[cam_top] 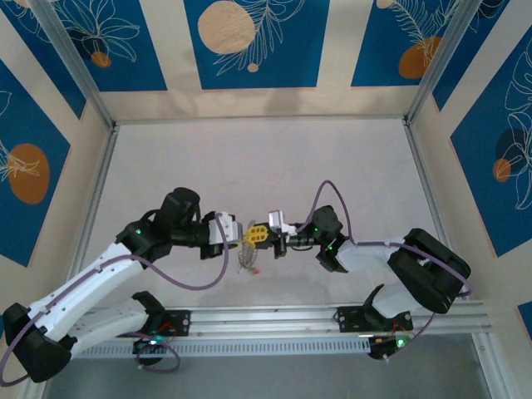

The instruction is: Put the keys on the keyring

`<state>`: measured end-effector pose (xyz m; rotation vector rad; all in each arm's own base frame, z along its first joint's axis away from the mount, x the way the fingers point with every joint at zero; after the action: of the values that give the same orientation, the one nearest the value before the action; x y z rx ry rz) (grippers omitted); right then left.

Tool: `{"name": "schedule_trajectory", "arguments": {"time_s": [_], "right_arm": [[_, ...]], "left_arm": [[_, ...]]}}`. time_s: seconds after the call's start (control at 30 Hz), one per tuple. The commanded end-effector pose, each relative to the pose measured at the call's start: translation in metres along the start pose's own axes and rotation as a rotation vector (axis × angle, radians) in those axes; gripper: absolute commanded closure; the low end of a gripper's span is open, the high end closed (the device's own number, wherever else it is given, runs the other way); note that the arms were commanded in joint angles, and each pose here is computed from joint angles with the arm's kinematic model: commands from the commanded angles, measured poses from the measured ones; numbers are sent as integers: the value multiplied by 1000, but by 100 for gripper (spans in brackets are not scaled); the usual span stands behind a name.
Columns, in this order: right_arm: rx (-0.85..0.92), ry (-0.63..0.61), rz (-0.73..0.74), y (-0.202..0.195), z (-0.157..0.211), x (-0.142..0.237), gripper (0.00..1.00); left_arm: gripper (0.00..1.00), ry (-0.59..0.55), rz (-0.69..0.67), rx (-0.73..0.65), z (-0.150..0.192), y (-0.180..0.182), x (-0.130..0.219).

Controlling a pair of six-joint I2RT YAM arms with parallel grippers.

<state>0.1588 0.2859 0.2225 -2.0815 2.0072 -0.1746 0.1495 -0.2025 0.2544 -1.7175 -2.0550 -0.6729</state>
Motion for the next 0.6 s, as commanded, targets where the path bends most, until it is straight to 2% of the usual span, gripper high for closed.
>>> {"name": "schedule_trajectory", "arguments": {"time_s": [0.0,0.13,0.33,0.47,0.57], "right_arm": [[45,77,25,-4,1,2,86],[30,187,20,-3,5,8,81],[-51,197,43,-9,0,6,69],[-95,197,43,-12,-1,-1,67],[-112,202,56,-14,0,-3,68]], "left_arm": [[100,18,-43,-36,-16,8,11],[100,147,-59,-79,-9,11,15],[100,283,-31,-144,-9,10,12],[100,357,-32,-166,-8,11,6],[100,367,-29,-173,-9,11,2]]}}
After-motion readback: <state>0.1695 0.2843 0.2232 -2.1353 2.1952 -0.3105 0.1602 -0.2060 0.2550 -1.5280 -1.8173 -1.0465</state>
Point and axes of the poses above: each hand's point on the last joint's axis, 136 mm out from that joint toward the fingers, its own x axis back along the fingers, its own y axis along the line the jaws close on, z = x × y, the point moved 6 cm from there along x, back along the fingers, and after that the axes turned 7 degrees about x, right-handed, at the moved point
